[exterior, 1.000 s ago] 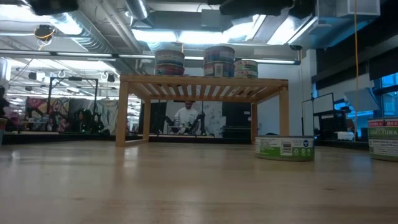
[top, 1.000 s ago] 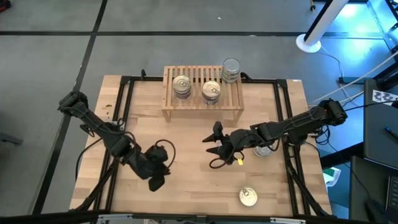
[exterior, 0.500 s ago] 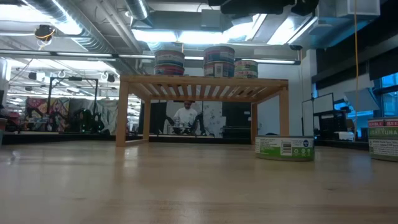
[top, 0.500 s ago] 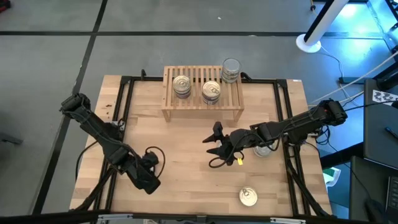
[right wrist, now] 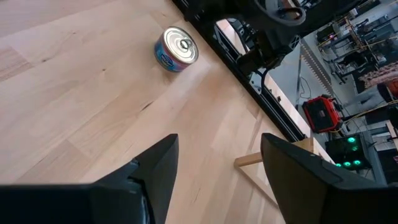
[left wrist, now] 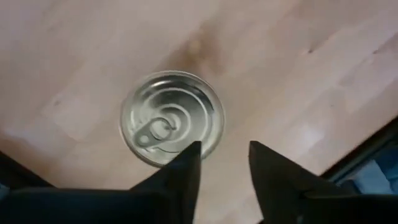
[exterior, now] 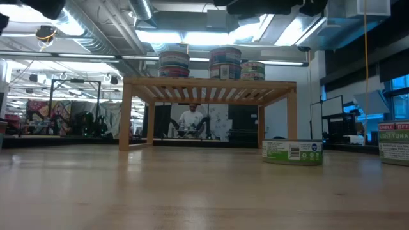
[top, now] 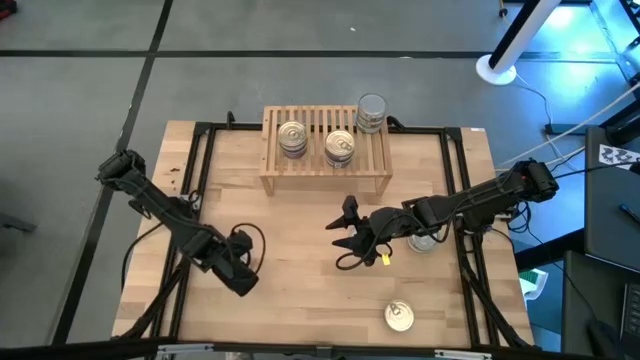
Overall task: Stack canned seafood by type on shelf
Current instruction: Stack the blue tuna can on top of the blue tuna can on the shelf
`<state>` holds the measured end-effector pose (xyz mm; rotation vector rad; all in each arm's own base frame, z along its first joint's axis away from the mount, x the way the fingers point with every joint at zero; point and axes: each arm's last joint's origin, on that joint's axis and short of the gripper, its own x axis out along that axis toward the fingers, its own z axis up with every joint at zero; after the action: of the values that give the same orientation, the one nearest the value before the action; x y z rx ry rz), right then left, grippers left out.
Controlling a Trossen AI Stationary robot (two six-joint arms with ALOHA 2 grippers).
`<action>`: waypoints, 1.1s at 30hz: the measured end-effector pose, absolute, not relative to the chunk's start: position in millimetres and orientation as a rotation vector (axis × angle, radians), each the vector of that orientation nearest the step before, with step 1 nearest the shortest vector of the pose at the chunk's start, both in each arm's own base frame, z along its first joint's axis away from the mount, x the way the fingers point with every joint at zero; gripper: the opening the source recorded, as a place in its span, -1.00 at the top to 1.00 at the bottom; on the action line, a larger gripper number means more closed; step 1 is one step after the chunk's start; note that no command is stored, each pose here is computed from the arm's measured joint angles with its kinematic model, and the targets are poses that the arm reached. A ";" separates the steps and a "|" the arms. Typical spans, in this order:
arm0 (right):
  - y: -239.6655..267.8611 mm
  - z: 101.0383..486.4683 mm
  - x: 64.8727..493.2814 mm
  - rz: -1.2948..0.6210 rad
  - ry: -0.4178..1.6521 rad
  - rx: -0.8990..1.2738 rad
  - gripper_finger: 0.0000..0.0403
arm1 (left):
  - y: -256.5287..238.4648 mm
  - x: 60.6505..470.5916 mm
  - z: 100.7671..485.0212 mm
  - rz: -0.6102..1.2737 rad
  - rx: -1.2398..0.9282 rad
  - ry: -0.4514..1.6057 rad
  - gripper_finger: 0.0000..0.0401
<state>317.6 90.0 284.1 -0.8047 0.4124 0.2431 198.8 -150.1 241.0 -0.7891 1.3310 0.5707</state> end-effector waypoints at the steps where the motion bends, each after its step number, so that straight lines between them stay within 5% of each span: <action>1: 90.0 284.2 317.6 0.243 0.412 -0.805 -0.14 | -148.5 198.8 239.8 0.570 -0.774 1.337 0.26; 6: 90.8 283.8 317.3 0.274 0.406 -0.798 -0.14 | -139.0 194.6 222.3 0.622 -0.730 1.371 0.09; 20: 93.5 283.3 316.8 0.367 0.380 -0.775 -0.14 | -121.0 178.9 190.5 0.647 -0.612 1.494 0.08; 33: 93.5 283.2 316.7 0.367 0.381 -0.775 -0.14 | -115.1 168.5 178.5 0.624 -0.662 1.497 0.42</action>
<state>316.7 93.5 283.2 -0.7747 0.3810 0.3673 168.5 -115.1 178.5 -0.6618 1.4971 0.6239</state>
